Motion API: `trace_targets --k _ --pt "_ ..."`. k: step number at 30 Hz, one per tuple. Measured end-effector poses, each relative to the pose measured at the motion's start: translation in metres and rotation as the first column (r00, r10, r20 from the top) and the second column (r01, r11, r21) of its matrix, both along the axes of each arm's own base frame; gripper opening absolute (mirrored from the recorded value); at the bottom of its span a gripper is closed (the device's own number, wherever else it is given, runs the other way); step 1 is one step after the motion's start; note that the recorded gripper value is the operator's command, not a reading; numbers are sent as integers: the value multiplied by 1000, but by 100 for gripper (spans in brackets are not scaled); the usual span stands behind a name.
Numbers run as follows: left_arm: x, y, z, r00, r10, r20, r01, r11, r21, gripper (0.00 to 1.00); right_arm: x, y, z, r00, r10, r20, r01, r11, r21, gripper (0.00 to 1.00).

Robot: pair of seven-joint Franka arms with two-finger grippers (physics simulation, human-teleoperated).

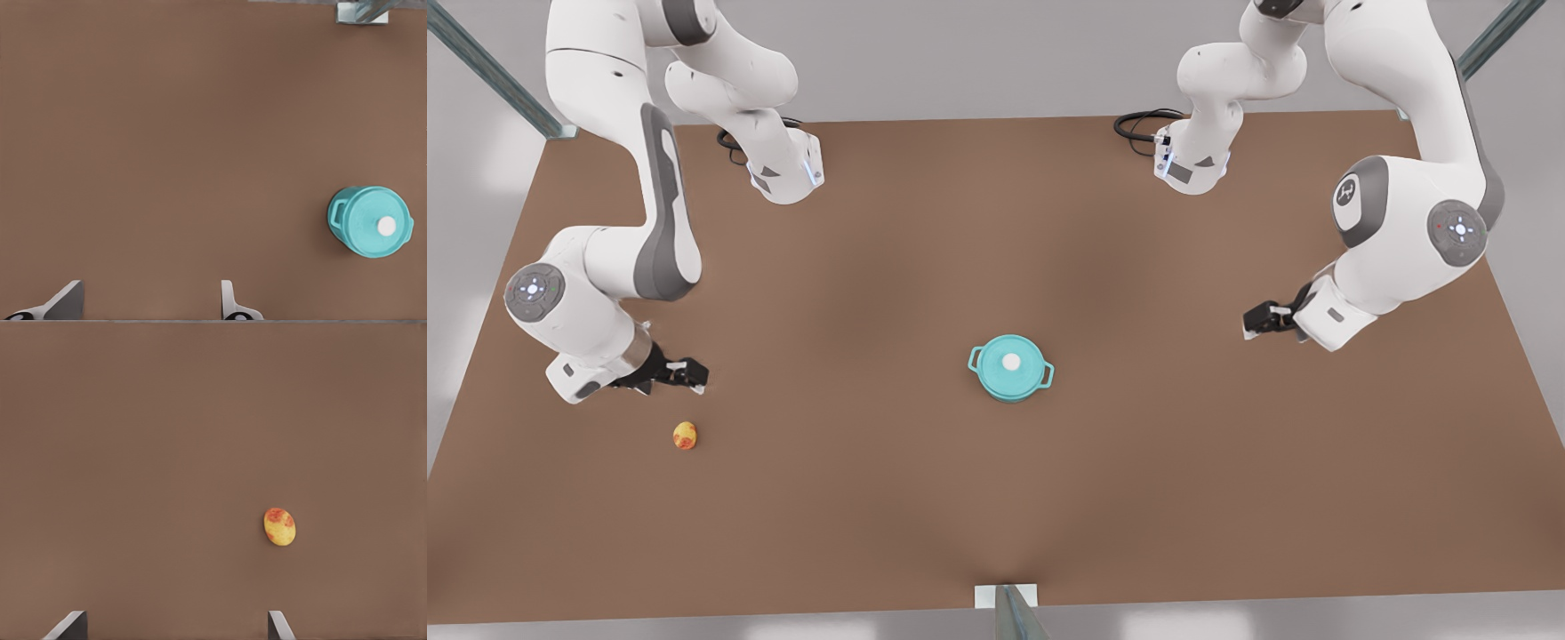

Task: Open the pot lid and put the potato into the pot

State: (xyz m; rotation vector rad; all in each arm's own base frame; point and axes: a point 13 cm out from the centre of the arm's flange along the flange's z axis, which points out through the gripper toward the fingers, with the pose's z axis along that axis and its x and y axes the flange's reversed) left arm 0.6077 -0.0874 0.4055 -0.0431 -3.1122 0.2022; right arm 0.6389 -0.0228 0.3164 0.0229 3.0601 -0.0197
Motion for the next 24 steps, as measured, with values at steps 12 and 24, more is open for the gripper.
trace_targets --k 12,24 --pt "-71 -320 -124 939 -334 -80 341 935 98 100 10 -92 -101 982 -149 -117 145 989 -42 100" --pt "-62 -386 -261 981 -192 13 185 959 213 100 15 -78 -181 974 -55 -221 35 995 -93 100"
